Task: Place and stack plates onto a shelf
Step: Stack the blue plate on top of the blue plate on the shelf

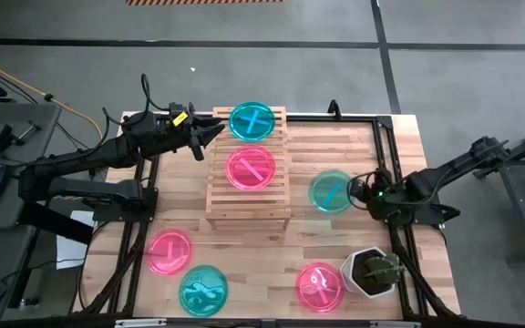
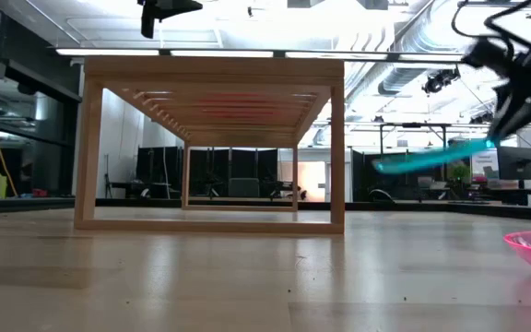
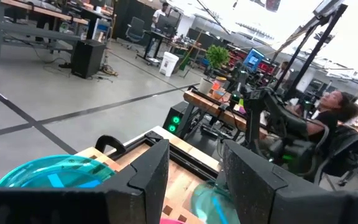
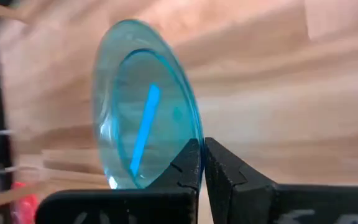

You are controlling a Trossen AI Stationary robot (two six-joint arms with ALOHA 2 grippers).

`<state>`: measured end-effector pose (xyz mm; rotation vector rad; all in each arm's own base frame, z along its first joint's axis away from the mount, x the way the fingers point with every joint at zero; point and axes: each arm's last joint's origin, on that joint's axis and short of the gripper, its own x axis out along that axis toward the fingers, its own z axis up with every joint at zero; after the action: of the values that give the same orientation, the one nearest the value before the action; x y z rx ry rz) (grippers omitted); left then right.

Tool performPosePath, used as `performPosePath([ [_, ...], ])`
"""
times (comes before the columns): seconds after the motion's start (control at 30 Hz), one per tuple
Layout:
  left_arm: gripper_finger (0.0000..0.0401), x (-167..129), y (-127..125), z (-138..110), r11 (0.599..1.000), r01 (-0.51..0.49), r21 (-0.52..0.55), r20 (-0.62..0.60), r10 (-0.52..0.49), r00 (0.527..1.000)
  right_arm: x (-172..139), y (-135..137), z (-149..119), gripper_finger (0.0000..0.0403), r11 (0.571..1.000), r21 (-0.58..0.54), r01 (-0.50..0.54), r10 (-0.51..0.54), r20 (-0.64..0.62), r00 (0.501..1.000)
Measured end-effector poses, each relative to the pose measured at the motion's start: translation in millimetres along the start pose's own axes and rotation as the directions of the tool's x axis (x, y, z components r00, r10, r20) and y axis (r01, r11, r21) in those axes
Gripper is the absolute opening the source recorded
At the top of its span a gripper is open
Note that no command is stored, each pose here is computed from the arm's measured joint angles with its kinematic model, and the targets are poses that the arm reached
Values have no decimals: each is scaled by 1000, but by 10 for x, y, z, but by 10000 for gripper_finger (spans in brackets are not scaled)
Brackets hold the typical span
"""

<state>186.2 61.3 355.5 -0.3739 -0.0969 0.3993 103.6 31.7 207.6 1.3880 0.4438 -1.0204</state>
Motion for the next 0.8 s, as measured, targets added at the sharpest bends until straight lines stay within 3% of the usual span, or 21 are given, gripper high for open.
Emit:
performPosePath([
  [0.23,140,0,5,4,1000,-18,-1,9,18,1000,-247,302,194,0,989,12,-147,143,169,975],
  [0.53,140,0,4,6,1000,-17,-1,11,17,1000,-592,896,521,0,962,-133,-239,271,329,905],
  [0.67,140,0,2,11,1000,-15,-2,17,15,1000,-567,1180,647,0,944,-213,-253,315,345,884],
  [0.8,140,-1,-11,44,1000,-1,-15,50,2,999,-351,1454,780,0,918,-279,-283,366,318,875],
])
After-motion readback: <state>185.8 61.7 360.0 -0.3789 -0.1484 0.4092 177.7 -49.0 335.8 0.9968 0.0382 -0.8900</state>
